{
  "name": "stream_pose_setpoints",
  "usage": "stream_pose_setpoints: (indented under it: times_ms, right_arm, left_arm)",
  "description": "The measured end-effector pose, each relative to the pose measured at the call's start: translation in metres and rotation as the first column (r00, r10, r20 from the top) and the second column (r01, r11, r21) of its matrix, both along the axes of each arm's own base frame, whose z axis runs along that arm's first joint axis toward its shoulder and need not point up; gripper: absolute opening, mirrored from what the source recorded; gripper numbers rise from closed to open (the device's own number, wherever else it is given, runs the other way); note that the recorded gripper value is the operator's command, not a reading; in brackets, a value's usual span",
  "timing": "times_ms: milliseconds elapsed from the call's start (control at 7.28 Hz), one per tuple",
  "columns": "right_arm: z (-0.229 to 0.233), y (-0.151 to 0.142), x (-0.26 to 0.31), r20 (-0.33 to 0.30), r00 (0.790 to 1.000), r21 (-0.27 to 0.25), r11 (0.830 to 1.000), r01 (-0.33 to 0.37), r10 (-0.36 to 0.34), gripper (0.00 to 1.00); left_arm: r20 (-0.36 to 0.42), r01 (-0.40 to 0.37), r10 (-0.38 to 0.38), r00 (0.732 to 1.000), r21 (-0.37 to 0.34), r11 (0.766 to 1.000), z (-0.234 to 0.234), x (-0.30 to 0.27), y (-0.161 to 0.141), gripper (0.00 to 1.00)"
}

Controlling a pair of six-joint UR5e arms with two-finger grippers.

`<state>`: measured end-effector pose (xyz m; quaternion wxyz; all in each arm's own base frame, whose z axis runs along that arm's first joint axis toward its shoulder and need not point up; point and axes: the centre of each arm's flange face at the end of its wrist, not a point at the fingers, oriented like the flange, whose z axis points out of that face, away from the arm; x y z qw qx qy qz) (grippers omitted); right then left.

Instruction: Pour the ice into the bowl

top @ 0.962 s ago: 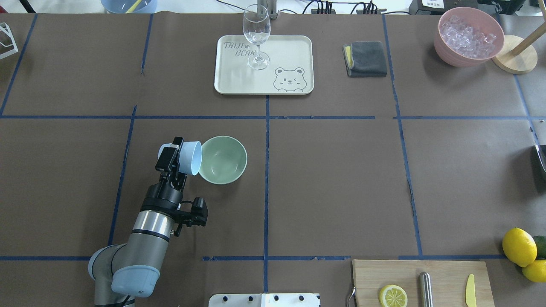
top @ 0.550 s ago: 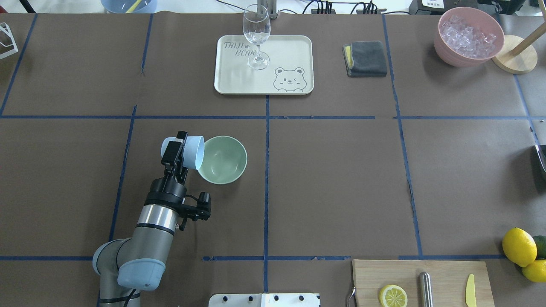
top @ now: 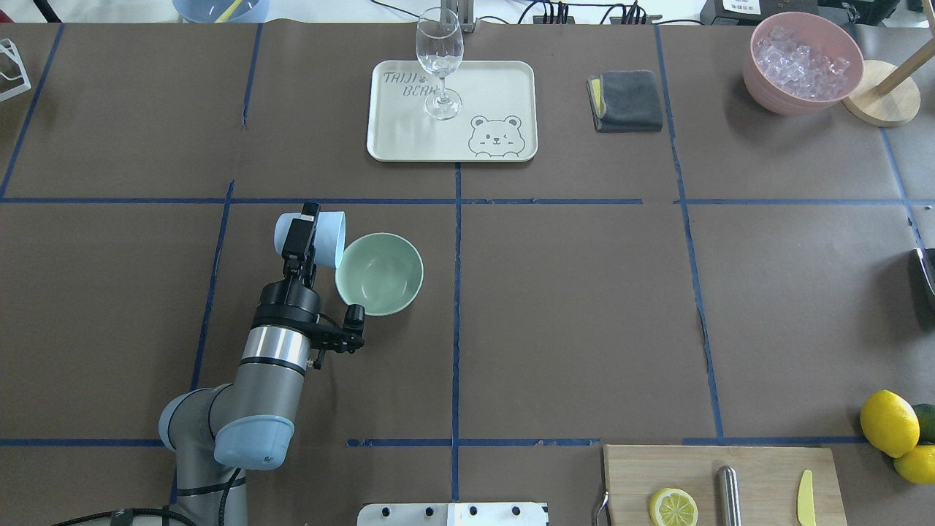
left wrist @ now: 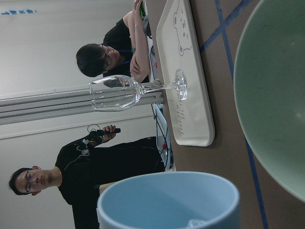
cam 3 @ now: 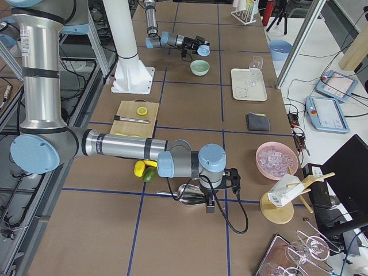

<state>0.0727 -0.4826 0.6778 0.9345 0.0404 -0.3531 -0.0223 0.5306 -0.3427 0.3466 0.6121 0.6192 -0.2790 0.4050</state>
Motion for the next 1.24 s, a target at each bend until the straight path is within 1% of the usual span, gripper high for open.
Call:
stream_pose_setpoints:
  times_ms: [550, 824, 1237]
  right_arm:
    - [0.001, 0.0, 0.0, -0.001, 1.0, -0.002, 1.0, 0.0, 0.0, 1.0]
    - [0.001, 0.001, 0.0, -0.001, 1.0, -0.003, 1.0, 0.0, 0.0, 1.0]
    - [0.001, 0.001, 0.0, -0.001, 1.0, -0.003, 1.0, -0.001, 0.001, 1.0]
  left_arm:
    - [0.076, -0.044, 0.045, 0.996, -0.004, 0.999, 0.01, 0.029, 0.023, 0.0]
    - [0.12, -0.053, 0.052, 0.991, 0.003, 0.999, 0.009, 0.031, 0.026, 0.0]
    - [0.131, -0.053, 0.052, 0.99, 0.004, 0.999, 0.011, 0.031, 0.027, 0.0]
